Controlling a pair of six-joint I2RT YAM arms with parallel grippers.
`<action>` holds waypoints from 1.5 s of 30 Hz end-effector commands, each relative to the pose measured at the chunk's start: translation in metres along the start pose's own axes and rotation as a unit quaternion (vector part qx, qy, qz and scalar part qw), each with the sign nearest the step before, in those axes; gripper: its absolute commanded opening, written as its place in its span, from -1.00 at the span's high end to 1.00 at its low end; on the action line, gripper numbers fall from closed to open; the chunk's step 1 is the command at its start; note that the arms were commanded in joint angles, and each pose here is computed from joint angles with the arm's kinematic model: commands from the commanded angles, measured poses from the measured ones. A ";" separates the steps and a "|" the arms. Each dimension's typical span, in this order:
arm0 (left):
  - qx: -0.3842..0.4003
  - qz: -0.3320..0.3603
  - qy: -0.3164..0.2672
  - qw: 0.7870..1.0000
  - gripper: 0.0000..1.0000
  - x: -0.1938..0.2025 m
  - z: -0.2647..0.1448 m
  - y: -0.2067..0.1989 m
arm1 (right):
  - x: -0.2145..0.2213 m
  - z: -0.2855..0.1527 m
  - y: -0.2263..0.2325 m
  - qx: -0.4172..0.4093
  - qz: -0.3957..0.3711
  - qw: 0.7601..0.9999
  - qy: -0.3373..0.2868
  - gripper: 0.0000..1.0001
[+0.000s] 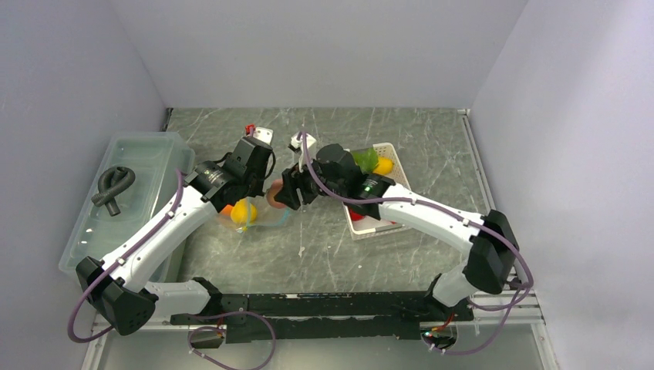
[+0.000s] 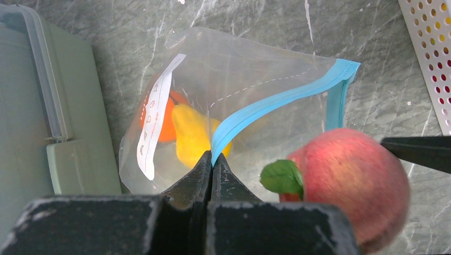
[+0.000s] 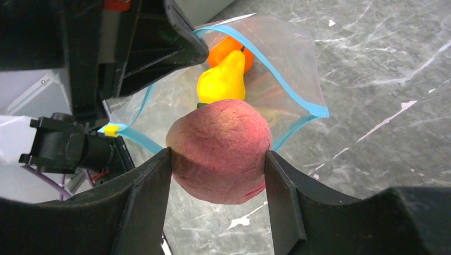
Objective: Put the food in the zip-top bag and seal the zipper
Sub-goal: Place the fake fruit in the zipper food storage bag, then pick up the fake fruit from the bin.
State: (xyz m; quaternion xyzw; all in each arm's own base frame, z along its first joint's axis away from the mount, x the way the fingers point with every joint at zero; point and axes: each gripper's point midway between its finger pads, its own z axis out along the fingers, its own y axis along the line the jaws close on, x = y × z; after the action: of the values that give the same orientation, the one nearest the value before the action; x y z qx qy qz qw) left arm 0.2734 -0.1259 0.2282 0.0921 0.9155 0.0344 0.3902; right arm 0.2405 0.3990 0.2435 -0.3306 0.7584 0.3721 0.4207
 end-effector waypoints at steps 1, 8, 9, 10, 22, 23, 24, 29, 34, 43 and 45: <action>0.005 -0.009 -0.023 1.000 1.00 -0.009 -0.005 0.001 | -0.038 0.011 0.005 0.001 0.002 0.998 -0.057 0.20; 0.007 -0.009 -0.022 1.000 1.00 -0.009 -0.005 0.001 | -0.037 0.031 -0.009 0.032 0.019 0.998 -0.058 -0.02; 0.006 -0.009 -0.022 1.000 1.00 -0.009 -0.005 0.001 | -0.036 0.034 -0.011 0.037 0.022 0.997 -0.056 -0.07; 0.007 -0.009 -0.022 1.000 1.00 -0.009 -0.005 0.000 | -0.036 0.036 -0.012 0.041 0.025 0.997 -0.056 -0.12; 0.005 -0.008 -0.020 1.000 1.00 -0.008 -0.003 0.001 | -0.042 0.037 -0.015 0.056 0.039 0.995 -0.069 -0.74; 0.005 -0.008 -0.020 1.000 1.00 -0.009 -0.004 0.001 | -0.043 0.035 -0.015 0.057 0.039 0.995 -0.070 -0.76; 0.005 -0.008 -0.020 1.000 1.00 -0.008 -0.004 0.001 | -0.043 0.033 -0.015 0.057 0.038 0.995 -0.071 -0.78; 0.003 -0.007 -0.019 1.000 1.00 -0.008 -0.003 0.001 | -0.047 0.019 -0.015 0.064 0.032 0.994 -0.079 -0.79; 0.003 -0.009 -0.020 1.000 1.00 -0.008 -0.004 0.002 | -0.046 -0.003 -0.022 0.092 0.017 0.993 -0.078 -0.78; 0.003 -0.008 -0.021 1.000 1.00 -0.009 -0.004 0.001 | -0.027 -0.046 -0.055 0.189 -0.017 0.981 -0.051 -0.74; 0.004 -0.007 -0.020 1.000 1.00 -0.008 -0.003 0.001 | -0.025 -0.059 -0.065 0.220 -0.025 0.974 -0.050 -0.73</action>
State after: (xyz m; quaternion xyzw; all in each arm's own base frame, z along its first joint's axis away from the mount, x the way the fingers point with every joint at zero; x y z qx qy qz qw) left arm 0.2739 -0.1264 0.2283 0.0919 0.9151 0.0336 0.3912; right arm 0.2746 0.3567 0.2693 -0.2421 0.7810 0.2749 0.5058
